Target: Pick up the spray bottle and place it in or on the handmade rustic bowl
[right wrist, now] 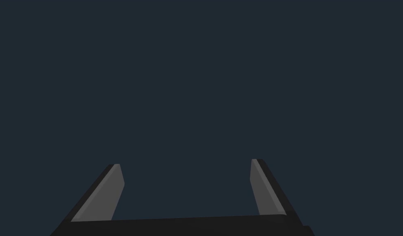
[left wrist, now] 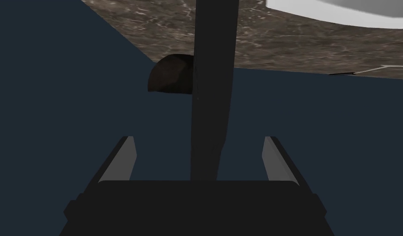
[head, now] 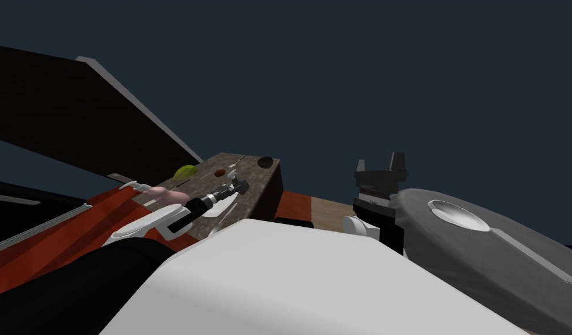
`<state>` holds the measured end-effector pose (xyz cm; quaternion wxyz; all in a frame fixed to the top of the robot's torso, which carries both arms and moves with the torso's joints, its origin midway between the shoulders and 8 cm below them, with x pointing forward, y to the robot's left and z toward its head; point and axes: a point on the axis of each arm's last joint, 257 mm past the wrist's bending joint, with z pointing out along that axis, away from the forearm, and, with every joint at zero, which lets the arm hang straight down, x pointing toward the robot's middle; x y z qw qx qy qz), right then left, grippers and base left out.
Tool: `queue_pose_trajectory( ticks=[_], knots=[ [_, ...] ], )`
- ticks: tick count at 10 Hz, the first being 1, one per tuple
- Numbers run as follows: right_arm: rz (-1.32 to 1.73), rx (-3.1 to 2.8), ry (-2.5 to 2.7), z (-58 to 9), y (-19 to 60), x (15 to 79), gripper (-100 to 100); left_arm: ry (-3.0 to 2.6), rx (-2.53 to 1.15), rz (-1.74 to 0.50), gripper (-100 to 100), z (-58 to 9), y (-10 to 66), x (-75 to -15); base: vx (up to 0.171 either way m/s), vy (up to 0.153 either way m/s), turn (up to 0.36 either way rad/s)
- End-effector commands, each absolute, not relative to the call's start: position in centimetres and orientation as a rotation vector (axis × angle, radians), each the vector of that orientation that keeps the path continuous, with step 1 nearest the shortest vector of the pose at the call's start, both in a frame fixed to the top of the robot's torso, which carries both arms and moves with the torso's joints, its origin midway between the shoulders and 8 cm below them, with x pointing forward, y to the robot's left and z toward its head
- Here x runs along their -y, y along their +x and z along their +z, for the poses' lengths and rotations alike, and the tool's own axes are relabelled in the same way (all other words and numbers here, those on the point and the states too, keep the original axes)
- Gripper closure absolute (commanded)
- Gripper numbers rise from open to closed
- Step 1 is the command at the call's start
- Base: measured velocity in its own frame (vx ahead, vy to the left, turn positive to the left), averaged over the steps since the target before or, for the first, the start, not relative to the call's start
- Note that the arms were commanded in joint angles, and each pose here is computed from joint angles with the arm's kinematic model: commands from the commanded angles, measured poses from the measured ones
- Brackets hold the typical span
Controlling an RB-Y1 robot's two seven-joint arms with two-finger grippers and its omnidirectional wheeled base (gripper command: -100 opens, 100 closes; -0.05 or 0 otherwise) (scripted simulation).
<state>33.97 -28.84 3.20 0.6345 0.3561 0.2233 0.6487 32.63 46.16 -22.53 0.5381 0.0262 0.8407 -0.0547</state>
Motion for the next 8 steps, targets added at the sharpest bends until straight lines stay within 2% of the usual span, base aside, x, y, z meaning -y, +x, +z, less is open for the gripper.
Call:
queue_pose_trajectory(
  ticks=[1,2,3,4,5,6,8],
  knots=[
    [1.483,-0.511,0.814,3.2,33.97,28.84,0,0.12,-2.019,-0.109,-100,-22.66,32.61,-45.97,0.01,0.041,-0.057],
    [1.483,-0.511,0.814,3.2,33.97,28.84,0,0.097,-2.012,-0.118,-100,-22.61,32.63,-46.06,0.005,0.02,-0.017],
    [1.483,-0.511,0.814,3.19,33.97,28.84,0,0.101,-2.013,-0.116,0,-22.61,32.64,-46.06,0.0,0.0,0.0],
    [1.483,-0.51,0.814,3.2,33.97,28.84,0,0.082,-2.013,-0.104,-100,-23.35,32.6,-46.74,0.056,-0.028,-0.125],
    [1.483,-0.51,0.814,3.19,33.97,28.84,0,0.089,-2.013,-0.109,-100,-22.94,32.58,-46.49,0.035,-0.016,-0.029],
    [1.483,-0.51,0.814,3.2,33.96,28.84,0,0.089,-2.013,-0.108,100,-22.99,32.57,-46.54,0.0,0.0,0.0],
    [1.483,-0.51,0.814,3.2,33.97,28.84,0,0.09,-2.012,-0.106,100,-22.94,32.61,-46.57,0.0,0.0,0.0]
  ],
)
